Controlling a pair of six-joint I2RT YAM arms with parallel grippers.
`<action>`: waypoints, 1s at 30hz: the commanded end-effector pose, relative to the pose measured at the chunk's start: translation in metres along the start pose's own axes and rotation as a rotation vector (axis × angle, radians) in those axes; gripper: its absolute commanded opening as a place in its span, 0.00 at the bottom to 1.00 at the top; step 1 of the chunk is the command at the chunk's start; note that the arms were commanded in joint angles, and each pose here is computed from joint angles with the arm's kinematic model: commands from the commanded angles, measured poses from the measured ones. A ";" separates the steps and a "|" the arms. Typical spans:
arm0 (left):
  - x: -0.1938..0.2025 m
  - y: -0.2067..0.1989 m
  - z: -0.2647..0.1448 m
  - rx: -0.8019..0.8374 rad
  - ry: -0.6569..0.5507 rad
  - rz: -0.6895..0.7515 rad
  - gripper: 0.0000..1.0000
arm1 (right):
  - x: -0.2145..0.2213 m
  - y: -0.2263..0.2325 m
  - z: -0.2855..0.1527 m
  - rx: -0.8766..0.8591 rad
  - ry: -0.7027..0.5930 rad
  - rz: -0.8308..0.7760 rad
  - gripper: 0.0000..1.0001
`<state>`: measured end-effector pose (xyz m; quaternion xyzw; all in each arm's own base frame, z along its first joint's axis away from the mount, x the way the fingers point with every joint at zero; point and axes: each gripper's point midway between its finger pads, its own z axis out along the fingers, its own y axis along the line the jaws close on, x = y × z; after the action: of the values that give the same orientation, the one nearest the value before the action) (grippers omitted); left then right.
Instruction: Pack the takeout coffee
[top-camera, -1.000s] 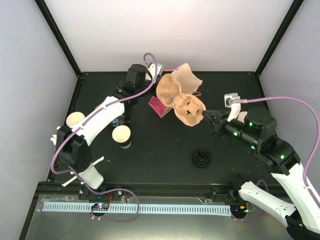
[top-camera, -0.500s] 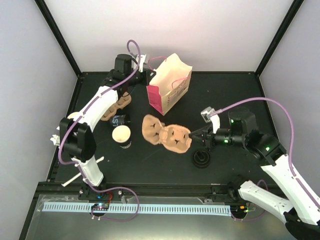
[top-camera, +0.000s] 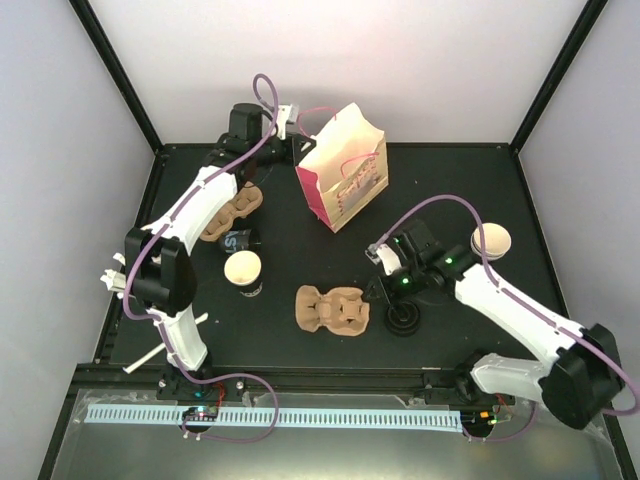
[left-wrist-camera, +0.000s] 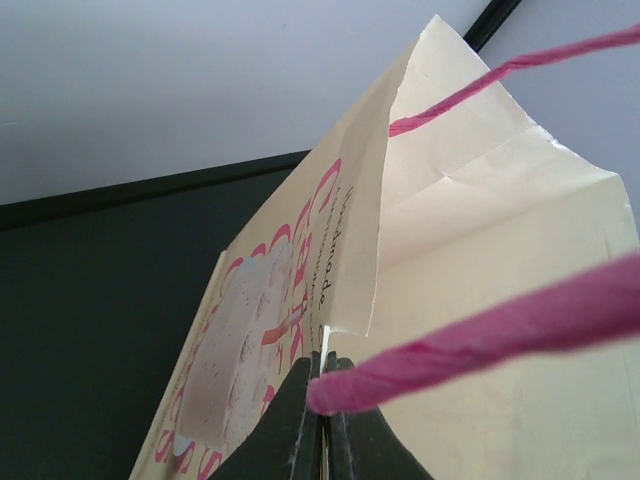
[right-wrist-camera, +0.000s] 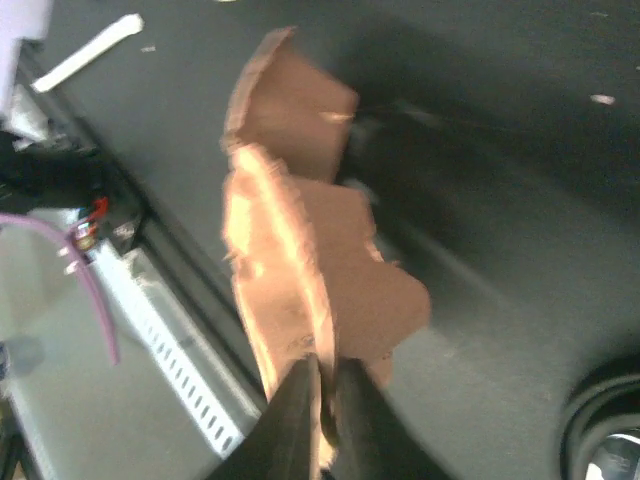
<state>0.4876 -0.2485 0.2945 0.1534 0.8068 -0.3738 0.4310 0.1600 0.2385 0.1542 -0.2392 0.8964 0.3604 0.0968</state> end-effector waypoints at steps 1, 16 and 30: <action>-0.020 -0.026 -0.017 0.057 -0.047 0.033 0.02 | -0.022 -0.041 0.003 0.210 -0.023 0.015 0.29; -0.020 -0.031 -0.025 0.057 -0.053 0.043 0.02 | -0.045 -0.032 -0.012 0.478 -0.223 0.043 0.68; -0.018 -0.039 -0.032 0.047 -0.070 0.079 0.01 | -0.030 -0.037 0.078 0.553 -0.151 0.187 0.73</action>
<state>0.4675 -0.2476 0.3070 0.1629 0.7992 -0.3817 0.4348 0.1950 0.2699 0.0901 -0.1412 0.9675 0.1263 0.1677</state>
